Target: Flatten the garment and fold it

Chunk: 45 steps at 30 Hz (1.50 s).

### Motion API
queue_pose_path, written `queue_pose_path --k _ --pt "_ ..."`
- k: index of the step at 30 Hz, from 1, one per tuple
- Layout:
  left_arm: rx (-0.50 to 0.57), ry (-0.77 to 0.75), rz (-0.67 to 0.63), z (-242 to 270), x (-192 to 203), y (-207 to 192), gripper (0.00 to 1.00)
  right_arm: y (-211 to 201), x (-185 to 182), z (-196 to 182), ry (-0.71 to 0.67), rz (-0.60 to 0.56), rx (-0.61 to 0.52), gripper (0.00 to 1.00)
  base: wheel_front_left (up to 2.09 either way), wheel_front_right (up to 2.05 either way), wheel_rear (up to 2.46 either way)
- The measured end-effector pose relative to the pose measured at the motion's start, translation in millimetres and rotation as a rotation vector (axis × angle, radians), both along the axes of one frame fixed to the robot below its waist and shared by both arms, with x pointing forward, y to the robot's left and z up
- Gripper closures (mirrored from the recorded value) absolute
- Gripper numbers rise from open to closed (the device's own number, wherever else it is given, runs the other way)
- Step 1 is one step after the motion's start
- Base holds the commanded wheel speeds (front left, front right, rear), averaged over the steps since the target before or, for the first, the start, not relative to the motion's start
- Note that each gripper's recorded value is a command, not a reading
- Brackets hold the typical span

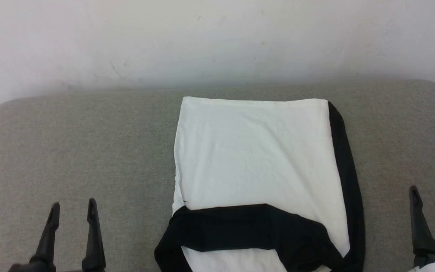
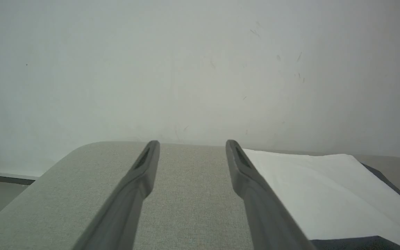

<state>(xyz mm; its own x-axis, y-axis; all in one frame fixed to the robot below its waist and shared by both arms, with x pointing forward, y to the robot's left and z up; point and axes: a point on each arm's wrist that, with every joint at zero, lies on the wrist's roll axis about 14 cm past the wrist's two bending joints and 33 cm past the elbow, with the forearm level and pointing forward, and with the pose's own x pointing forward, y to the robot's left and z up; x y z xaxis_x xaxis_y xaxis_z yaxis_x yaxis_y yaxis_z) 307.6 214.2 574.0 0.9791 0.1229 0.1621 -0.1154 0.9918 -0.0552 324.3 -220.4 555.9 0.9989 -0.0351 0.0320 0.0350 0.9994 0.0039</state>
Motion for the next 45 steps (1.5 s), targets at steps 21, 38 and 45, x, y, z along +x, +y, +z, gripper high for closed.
queue_pose_path --k 21,38,45 --pt "-0.050 -0.042 -0.046 -3.9 24.3 -2.5 0.00 26.8 84.1 37.5 -0.030 0.083 -0.041 0.00 0.00 0.00 0.00" --pt "-0.067 0.039 -0.101 -47.0 91.7 -9.9 0.00 -6.2 243.4 0.9 0.306 0.074 -0.051 0.00 0.00 0.00 0.00" --pt "-0.062 0.089 -0.110 -72.2 109.5 -11.4 0.00 -18.3 255.8 -80.2 0.589 0.024 -0.039 0.00 0.00 0.00 0.00"
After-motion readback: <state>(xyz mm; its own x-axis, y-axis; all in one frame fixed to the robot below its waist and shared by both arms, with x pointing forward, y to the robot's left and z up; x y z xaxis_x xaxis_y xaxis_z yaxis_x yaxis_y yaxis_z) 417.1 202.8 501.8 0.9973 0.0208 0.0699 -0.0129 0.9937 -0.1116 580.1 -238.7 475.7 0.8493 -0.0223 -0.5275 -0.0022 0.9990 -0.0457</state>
